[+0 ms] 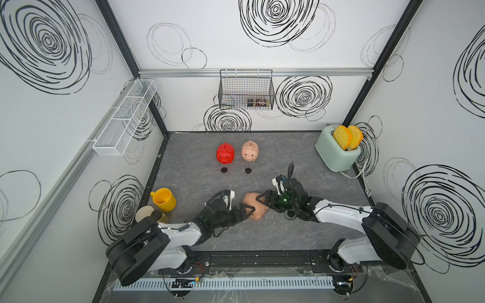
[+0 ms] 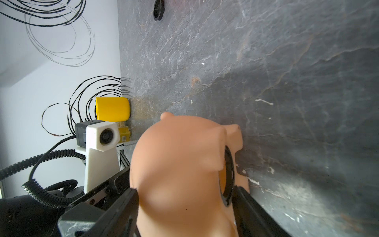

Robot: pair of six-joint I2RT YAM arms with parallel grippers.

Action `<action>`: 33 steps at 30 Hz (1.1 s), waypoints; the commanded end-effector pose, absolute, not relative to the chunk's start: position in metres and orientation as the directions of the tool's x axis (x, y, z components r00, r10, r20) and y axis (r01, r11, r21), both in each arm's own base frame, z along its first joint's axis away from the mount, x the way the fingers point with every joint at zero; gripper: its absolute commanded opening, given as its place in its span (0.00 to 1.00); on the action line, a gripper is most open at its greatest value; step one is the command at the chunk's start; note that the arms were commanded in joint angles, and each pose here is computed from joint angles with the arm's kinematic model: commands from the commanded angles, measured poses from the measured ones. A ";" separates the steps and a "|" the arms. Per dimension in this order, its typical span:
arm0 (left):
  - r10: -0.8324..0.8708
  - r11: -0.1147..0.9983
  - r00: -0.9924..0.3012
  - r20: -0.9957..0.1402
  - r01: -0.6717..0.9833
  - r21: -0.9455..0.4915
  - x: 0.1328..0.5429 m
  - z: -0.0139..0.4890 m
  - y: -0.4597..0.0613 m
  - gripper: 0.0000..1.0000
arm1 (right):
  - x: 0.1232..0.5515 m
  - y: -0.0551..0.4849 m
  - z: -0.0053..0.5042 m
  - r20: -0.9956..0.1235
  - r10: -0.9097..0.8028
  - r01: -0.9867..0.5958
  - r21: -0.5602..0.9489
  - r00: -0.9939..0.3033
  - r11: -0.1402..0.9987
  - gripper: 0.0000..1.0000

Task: Open piggy banks
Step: Adjust the piggy bank at the center of the board.

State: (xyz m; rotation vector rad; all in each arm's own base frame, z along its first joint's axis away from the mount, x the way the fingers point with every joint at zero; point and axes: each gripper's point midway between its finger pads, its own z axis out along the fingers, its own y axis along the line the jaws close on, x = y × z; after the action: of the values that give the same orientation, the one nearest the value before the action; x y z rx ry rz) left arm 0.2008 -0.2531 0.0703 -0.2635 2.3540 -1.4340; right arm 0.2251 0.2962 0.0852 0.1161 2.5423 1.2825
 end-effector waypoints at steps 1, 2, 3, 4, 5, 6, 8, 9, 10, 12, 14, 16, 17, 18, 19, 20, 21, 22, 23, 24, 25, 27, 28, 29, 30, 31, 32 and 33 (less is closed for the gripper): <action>-0.363 0.424 -0.901 -0.236 0.066 -0.903 0.206 0.084 -0.254 0.86 | 0.204 0.267 0.032 -0.130 0.194 0.058 0.672 -0.972 0.739 0.76; -0.364 0.424 -0.901 -0.236 0.066 -0.903 0.206 0.084 -0.254 0.85 | 0.204 0.267 0.032 -0.130 0.194 0.058 0.672 -0.972 0.739 0.76; -0.366 0.424 -0.900 -0.237 0.066 -0.903 0.206 0.084 -0.254 0.83 | 0.204 0.267 0.032 -0.130 0.194 0.057 0.672 -0.972 0.738 0.76; -0.367 0.424 -0.900 -0.236 0.064 -0.903 0.206 0.084 -0.253 0.82 | 0.204 0.268 0.032 -0.130 0.192 0.056 0.672 -0.973 0.739 0.76; -0.365 0.425 -0.900 -0.237 0.065 -0.903 0.206 0.084 -0.253 0.81 | 0.204 0.268 0.033 -0.130 0.192 0.056 0.671 -0.973 0.739 0.76; -0.366 0.424 -0.900 -0.238 0.066 -0.903 0.206 0.085 -0.253 0.80 | 0.204 0.268 0.032 -0.130 0.191 0.055 0.671 -0.973 0.739 0.76; -0.368 0.425 -0.899 -0.240 0.067 -0.903 0.207 0.085 -0.252 0.77 | 0.204 0.268 0.033 -0.131 0.190 0.054 0.672 -0.973 0.739 0.76; -0.368 0.424 -0.898 -0.240 0.067 -0.903 0.207 0.085 -0.252 0.75 | 0.204 0.268 0.033 -0.132 0.191 0.054 0.672 -0.973 0.739 0.76; -0.369 0.424 -0.898 -0.242 0.069 -0.903 0.207 0.086 -0.252 0.74 | 0.204 0.268 0.034 -0.135 0.192 0.053 0.673 -0.972 0.738 0.76; -0.370 0.424 -0.897 -0.243 0.070 -0.903 0.207 0.087 -0.252 0.71 | 0.204 0.268 0.034 -0.137 0.193 0.051 0.673 -0.972 0.738 0.76; -0.373 0.424 -0.895 -0.247 0.072 -0.903 0.208 0.087 -0.251 0.71 | 0.204 0.268 0.035 -0.139 0.194 0.050 0.674 -0.971 0.737 0.76; -0.377 0.421 -0.893 -0.248 0.074 -0.904 0.208 0.088 -0.249 0.71 | 0.205 0.268 0.036 -0.140 0.195 0.050 0.675 -0.971 0.736 0.75; -0.379 0.417 -0.891 -0.250 0.076 -0.906 0.208 0.090 -0.249 0.70 | 0.205 0.268 0.036 -0.140 0.195 0.050 0.675 -0.971 0.736 0.75; -0.381 0.414 -0.890 -0.252 0.080 -0.907 0.208 0.091 -0.249 0.69 | 0.205 0.268 0.036 -0.140 0.195 0.050 0.675 -0.971 0.736 0.76; -0.384 0.410 -0.887 -0.254 0.083 -0.908 0.209 0.093 -0.248 0.68 | 0.205 0.268 0.036 -0.140 0.195 0.050 0.674 -0.971 0.737 0.76; -0.385 0.409 -0.886 -0.259 0.088 -0.908 0.209 0.095 -0.247 0.67 | 0.205 0.269 0.037 -0.140 0.194 0.049 0.676 -0.971 0.735 0.76; -0.383 0.413 -0.885 -0.264 0.092 -0.906 0.209 0.095 -0.247 0.67 | 0.206 0.269 0.037 -0.144 0.192 0.044 0.678 -0.971 0.734 0.76; -0.380 0.419 -0.884 -0.271 0.097 -0.903 0.210 0.097 -0.247 0.66 | 0.206 0.271 0.040 -0.148 0.188 0.037 0.684 -0.971 0.728 0.78; -0.377 0.427 -0.884 -0.277 0.100 -0.899 0.211 0.097 -0.246 0.66 | 0.206 0.272 0.043 -0.155 0.185 0.027 0.692 -0.970 0.721 0.80; -0.376 0.434 -0.882 -0.283 0.102 -0.895 0.212 0.097 -0.245 0.65 | 0.207 0.274 0.046 -0.163 0.183 0.017 0.699 -0.970 0.715 0.82; -0.374 0.444 -0.882 -0.288 0.103 -0.890 0.212 0.096 -0.244 0.65 | 0.208 0.276 0.052 -0.174 0.179 0.002 0.709 -0.968 0.705 0.85; -0.366 0.463 -0.882 -0.295 0.102 -0.880 0.213 0.094 -0.243 0.64 | 0.210 0.278 0.061 -0.197 0.173 -0.023 0.722 -0.965 0.692 0.89; -0.361 0.472 -0.883 -0.300 0.104 -0.875 0.213 0.093 -0.242 0.64 | 0.212 0.279 0.067 -0.213 0.172 -0.039 0.729 -0.962 0.684 0.91; -0.357 0.480 -0.884 -0.301 0.103 -0.871 0.214 0.092 -0.242 0.64 | 0.213 0.280 0.074 -0.230 0.173 -0.054 0.735 -0.958 0.676 0.92; -0.354 0.484 -0.884 -0.304 0.105 -0.869 0.214 0.092 -0.241 0.64 | 0.214 0.281 0.080 -0.246 0.173 -0.069 0.738 -0.954 0.671 0.93; -0.350 0.489 -0.884 -0.311 0.111 -0.865 0.214 0.092 -0.241 0.64 | 0.216 0.281 0.087 -0.268 0.173 -0.089 0.743 -0.948 0.664 0.94; -0.340 0.509 -0.888 -0.309 0.102 -0.855 0.213 0.088 -0.240 0.64 | 0.217 0.281 0.096 -0.292 0.176 -0.109 0.746 -0.940 0.657 0.94; -0.334 0.521 -0.888 -0.316 0.105 -0.847 0.214 0.087 -0.239 0.63 | 0.218 0.280 0.102 -0.314 0.180 -0.125 0.747 -0.932 0.653 0.94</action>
State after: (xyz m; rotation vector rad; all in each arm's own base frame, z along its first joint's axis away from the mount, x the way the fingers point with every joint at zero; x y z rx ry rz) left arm 0.2041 -0.2373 0.0733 -0.2382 2.3640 -1.3589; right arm 0.2185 0.2858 0.0890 0.0810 2.5547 1.2088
